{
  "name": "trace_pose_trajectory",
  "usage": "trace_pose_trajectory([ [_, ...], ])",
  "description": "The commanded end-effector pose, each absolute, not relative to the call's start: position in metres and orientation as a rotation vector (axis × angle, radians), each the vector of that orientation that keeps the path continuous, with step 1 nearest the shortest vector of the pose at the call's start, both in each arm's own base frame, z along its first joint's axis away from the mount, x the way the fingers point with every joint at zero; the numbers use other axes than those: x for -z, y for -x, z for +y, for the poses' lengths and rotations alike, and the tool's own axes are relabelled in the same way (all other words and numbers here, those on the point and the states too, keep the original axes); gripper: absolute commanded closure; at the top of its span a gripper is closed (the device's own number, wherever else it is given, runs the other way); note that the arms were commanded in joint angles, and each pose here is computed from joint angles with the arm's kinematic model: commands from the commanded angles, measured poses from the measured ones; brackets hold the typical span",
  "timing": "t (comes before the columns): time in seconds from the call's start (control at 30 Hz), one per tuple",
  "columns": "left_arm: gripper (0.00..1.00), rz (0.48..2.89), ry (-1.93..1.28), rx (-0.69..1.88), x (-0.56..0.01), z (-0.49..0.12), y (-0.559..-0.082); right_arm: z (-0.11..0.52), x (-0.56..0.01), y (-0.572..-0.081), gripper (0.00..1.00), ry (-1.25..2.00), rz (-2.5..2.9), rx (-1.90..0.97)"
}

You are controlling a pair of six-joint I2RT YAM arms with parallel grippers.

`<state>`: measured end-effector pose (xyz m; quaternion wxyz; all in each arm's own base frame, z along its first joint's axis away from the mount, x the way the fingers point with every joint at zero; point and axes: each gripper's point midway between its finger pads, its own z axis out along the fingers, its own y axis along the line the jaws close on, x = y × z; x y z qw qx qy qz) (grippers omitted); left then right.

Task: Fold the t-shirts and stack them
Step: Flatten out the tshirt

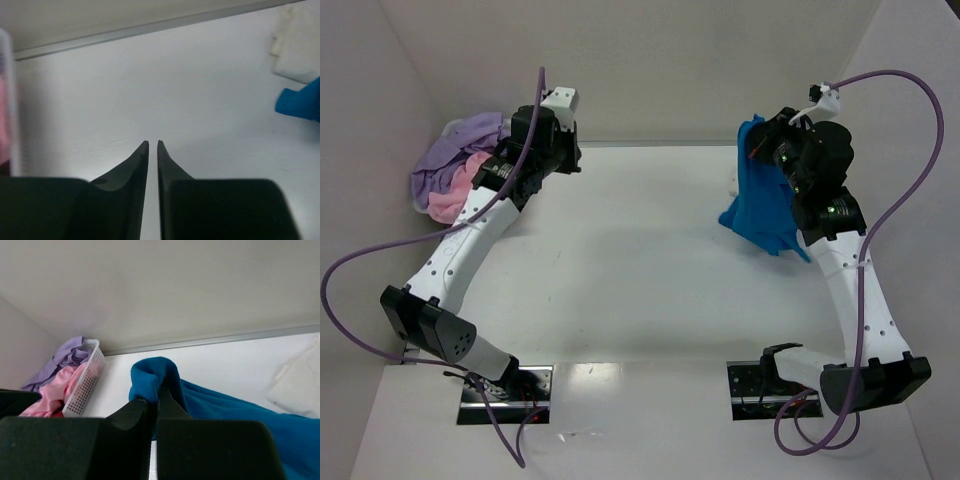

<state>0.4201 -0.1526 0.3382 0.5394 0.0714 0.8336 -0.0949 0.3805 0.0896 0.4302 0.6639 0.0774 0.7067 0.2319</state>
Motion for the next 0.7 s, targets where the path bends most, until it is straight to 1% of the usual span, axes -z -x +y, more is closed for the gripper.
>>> trace_pose_trajectory([
  [0.0, 0.54, 1.929, -0.479, 0.673, -0.342, -0.226, -0.392, 0.094, -0.476, -0.372, 1.00, -0.107, 1.485, -0.558],
  [0.03, 0.54, 1.900, -0.541, 0.761, -0.347, -0.238, -0.382, 0.097, -0.472, -0.375, 1.00, -0.100, 1.499, -0.565],
  [0.07, 0.37, 1.911, -0.645, 0.912, -0.332, -0.260, -0.366, 0.104, -0.478, -0.371, 1.00, -0.062, 1.491, -0.597],
  [0.17, 0.29, 1.874, -0.715, 1.024, -0.322, -0.283, -0.355, 0.124, -0.492, -0.369, 1.00, 0.010, 1.478, -0.709],
  [0.2, 0.23, 1.835, -0.735, 1.042, -0.314, -0.286, -0.354, 0.138, -0.498, -0.362, 1.00, 0.063, 1.475, -0.766],
  [0.23, 0.21, 1.780, -0.784, 1.111, -0.318, -0.290, -0.340, 0.147, -0.509, -0.360, 1.00, 0.101, 1.455, -0.796],
  [0.3, 0.15, 1.699, -0.804, 1.195, -0.316, -0.299, -0.329, 0.155, -0.528, -0.352, 1.00, 0.149, 1.425, -0.828],
  [0.37, 0.15, 1.760, -0.778, 1.196, -0.298, -0.305, -0.336, 0.157, -0.535, -0.352, 1.00, 0.160, 1.416, -0.833],
  [0.4, 0.15, 1.838, -0.716, 1.148, -0.281, -0.308, -0.350, 0.160, -0.538, -0.347, 1.00, 0.185, 1.409, -0.850],
  [0.43, 0.15, 1.856, -0.724, 1.157, -0.276, -0.313, -0.351, 0.160, -0.538, -0.347, 1.00, 0.185, 1.409, -0.850],
  [0.47, 0.15, 1.915, -0.665, 1.136, -0.260, -0.317, -0.361, 0.164, -0.540, -0.343, 1.00, 0.202, 1.405, -0.878],
  [0.5, 0.15, 1.915, -0.628, 1.118, -0.267, -0.316, -0.367, 0.165, -0.536, -0.339, 1.00, 0.215, 1.410, -0.888],
  [0.53, 0.16, 1.980, -0.568, 1.099, -0.247, -0.320, -0.375, 0.169, -0.528, -0.336, 1.00, 0.230, 1.425, -0.916],
  [0.57, 0.16, 1.986, -0.500, 1.036, -0.246, -0.315, -0.387, 0.170, -0.531, -0.330, 1.00, 0.244, 1.417, -0.924],
  [0.6, 0.16, 1.999, -0.515, 1.045, -0.240, -0.322, -0.384, 0.170, -0.527, -0.332, 1.00, 0.241, 1.428, -0.925],
  [0.67, 0.18, 2.026, -0.401, 0.829, -0.225, -0.325, -0.403, 0.173, -0.530, -0.323, 1.00, 0.253, 1.424, -0.960],
])
